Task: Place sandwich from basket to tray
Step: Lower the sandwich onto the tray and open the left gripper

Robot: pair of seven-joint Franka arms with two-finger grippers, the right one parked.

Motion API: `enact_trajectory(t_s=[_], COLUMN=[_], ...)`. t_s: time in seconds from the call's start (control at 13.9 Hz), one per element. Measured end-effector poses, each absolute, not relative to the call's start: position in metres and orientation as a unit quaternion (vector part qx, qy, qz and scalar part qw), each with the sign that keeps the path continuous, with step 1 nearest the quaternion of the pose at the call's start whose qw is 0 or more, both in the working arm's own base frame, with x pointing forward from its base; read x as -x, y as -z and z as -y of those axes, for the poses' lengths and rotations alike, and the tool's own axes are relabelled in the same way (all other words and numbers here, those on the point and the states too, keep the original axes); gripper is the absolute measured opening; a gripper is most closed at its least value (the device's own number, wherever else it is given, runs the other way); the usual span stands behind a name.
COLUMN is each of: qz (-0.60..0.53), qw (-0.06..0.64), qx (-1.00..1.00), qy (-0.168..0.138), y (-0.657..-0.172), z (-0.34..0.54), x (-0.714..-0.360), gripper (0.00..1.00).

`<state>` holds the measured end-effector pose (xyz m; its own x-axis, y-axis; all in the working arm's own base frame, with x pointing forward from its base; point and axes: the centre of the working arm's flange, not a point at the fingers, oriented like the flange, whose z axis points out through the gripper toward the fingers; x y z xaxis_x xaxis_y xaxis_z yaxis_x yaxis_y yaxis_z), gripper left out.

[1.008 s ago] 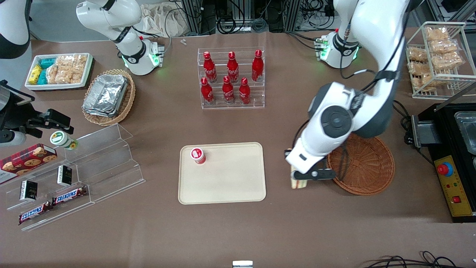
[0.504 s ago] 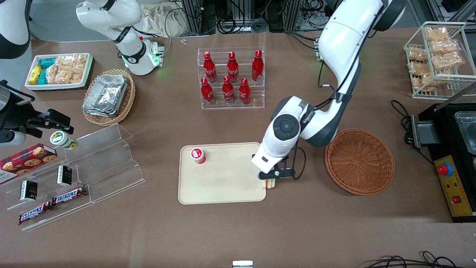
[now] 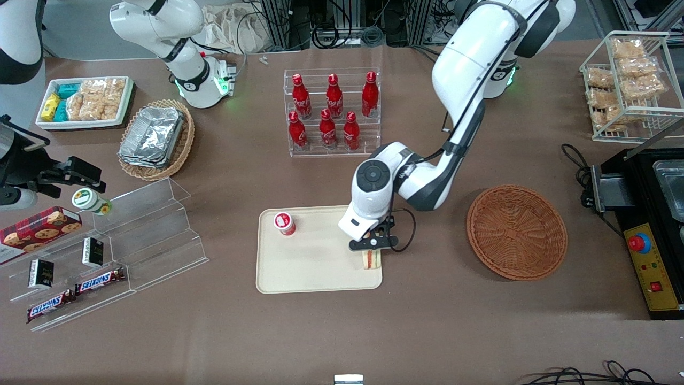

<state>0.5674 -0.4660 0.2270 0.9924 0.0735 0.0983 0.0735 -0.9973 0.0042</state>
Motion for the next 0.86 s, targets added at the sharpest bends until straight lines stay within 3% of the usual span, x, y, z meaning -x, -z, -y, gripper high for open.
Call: enact_trajectory(t_s=[0.29,0.43,0.86], qz=[-0.037,-0.039,-0.051], qw=[-0.003,0.0,0.011], qx=[-0.998,-0.997,-0.995], qy=[-0.058,-0.063,-0.084], y=[-0.221,-0.222,-0.25], z=[0.466,0.465,0.458], x=[-0.57,-0.573,-0.591], gripper=[0.19,0.34,0.94])
